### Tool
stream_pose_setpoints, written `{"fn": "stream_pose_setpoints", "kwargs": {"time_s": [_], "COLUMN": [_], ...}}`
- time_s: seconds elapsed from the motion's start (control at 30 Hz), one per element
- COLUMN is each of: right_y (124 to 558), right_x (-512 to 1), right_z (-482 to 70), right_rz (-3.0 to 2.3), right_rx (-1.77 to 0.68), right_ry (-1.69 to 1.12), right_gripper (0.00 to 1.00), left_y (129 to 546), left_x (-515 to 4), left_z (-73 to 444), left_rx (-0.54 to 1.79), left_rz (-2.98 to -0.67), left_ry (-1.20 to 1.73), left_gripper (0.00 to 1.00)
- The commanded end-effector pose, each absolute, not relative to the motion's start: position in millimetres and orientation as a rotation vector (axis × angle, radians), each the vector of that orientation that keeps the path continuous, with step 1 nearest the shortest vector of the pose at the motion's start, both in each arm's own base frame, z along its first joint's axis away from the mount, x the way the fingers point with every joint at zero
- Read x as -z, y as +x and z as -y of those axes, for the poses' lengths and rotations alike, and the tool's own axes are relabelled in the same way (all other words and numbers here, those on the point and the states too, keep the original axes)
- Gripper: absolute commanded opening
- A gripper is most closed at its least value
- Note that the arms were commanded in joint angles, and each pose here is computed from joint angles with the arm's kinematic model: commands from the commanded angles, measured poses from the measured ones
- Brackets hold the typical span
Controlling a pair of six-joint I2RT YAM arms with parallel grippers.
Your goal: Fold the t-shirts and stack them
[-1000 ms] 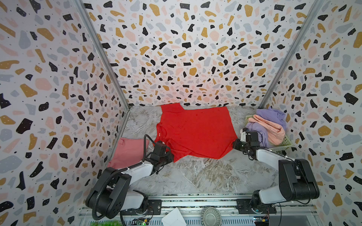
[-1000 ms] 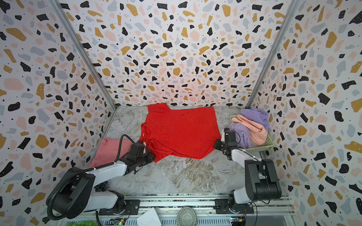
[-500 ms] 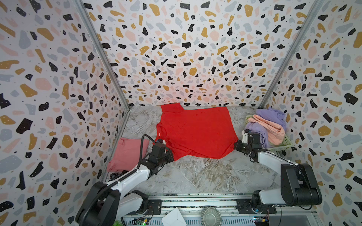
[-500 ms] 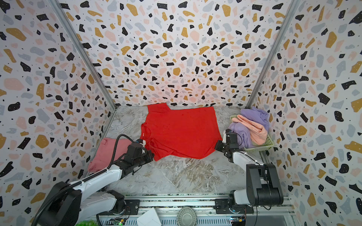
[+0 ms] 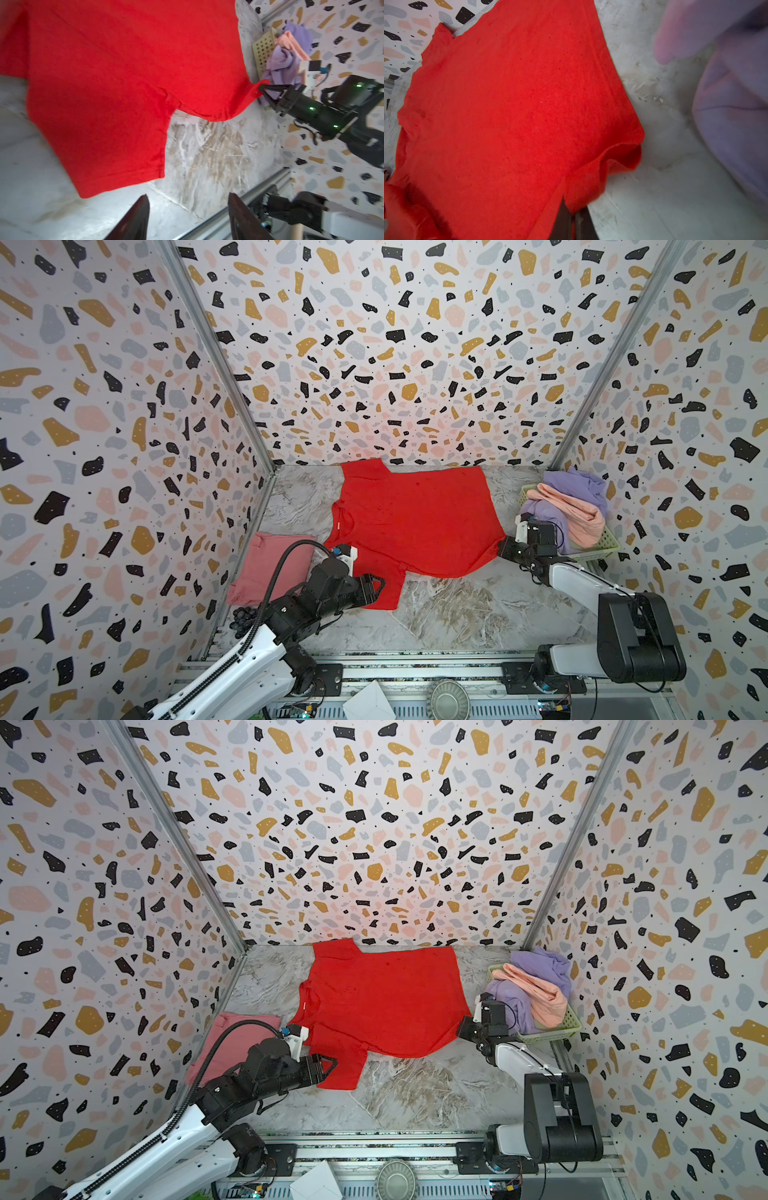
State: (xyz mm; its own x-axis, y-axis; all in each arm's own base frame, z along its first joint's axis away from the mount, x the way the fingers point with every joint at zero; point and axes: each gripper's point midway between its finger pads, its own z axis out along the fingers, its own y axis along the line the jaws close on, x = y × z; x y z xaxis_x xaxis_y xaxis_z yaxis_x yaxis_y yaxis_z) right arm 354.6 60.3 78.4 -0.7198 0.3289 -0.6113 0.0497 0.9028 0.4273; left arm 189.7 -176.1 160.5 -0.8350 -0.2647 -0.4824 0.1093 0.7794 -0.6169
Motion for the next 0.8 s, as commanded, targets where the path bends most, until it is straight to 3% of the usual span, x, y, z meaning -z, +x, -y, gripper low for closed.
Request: {"fn": "stream_pose_setpoints", "kwargs": {"time_s": [0.0, 0.2, 0.4, 0.67, 0.77], "right_y": [350.1, 347.1, 343.3, 337.8, 336.7], "right_x": [-85.0, -84.4, -80.4, -71.6, -69.9], "right_z": [-57.5, -55.6, -54.5, -51.8, -51.9], "right_rz": [-2.330, -2.335, -2.344, -2.367, -2.372], "right_rx": [-0.488, -0.474, -0.470, -0.453, -0.455], "right_ry": [0.265, 0.264, 0.276, 0.293, 0.298], "right_gripper": [0.02, 0.02, 0.02, 0.02, 0.02], "left_y": [200.7, 204.5, 225.5, 246.6, 250.2], "left_x": [-145.5, -74.1, -54.8, -33.3, -22.8], "left_z": [145.4, 132.7, 100.1, 120.3, 123.4], "left_rx": [0.607, 0.429, 0.153, 0.325, 0.319], "left_rz": [-2.425, -2.516, -2.461, -2.491, -2.522], "left_ry": [-0.151, -0.177, -0.214, -0.191, -0.179], "left_gripper": [0.64, 0.62, 0.69, 0.68, 0.61]}}
